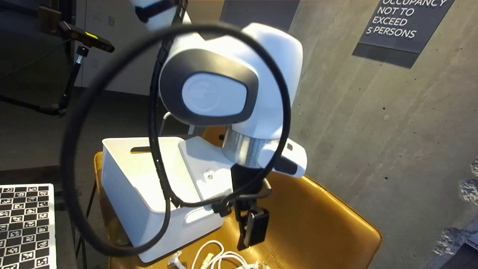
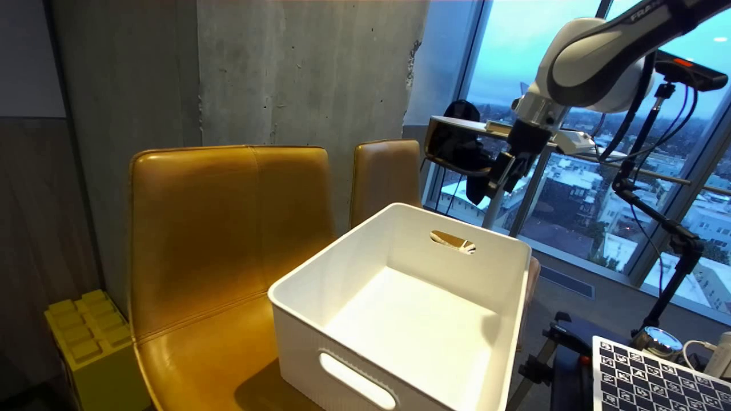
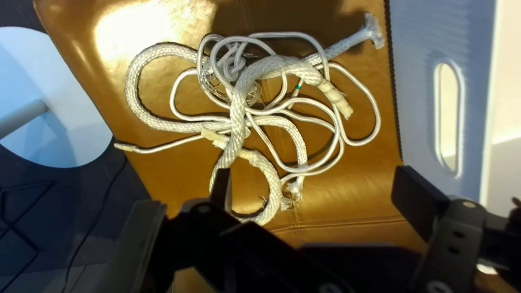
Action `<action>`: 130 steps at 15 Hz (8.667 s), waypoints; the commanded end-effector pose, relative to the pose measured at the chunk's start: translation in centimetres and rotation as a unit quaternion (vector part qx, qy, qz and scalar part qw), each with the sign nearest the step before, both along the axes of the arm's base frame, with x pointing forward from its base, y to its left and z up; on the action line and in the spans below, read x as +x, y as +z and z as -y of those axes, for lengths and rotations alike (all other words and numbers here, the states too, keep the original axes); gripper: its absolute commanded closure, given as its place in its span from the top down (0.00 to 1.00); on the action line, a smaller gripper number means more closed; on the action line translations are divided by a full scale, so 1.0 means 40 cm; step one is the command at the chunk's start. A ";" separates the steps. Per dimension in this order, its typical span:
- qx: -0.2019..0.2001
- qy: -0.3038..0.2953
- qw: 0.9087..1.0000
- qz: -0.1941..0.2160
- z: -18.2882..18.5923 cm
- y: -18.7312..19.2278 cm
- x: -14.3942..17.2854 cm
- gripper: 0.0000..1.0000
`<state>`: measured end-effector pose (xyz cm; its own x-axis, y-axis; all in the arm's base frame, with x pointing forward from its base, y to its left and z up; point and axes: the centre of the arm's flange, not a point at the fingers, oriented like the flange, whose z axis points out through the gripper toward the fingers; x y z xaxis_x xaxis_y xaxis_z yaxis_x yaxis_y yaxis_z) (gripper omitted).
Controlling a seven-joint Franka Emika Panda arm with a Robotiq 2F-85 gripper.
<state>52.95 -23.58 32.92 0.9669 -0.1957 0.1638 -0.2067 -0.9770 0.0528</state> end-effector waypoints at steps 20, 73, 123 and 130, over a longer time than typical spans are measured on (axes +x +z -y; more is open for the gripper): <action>0.022 -0.042 0.996 -0.079 0.215 -0.411 0.226 1.00; -0.066 0.326 0.921 0.203 -0.852 0.797 -0.167 0.03; -0.050 0.047 0.996 0.064 0.098 0.013 -0.151 1.00; -0.059 -0.014 0.998 -0.002 0.294 -0.190 -0.049 1.00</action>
<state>47.64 -32.16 28.37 0.9594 -0.1763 0.2201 -0.2117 -0.9658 0.1496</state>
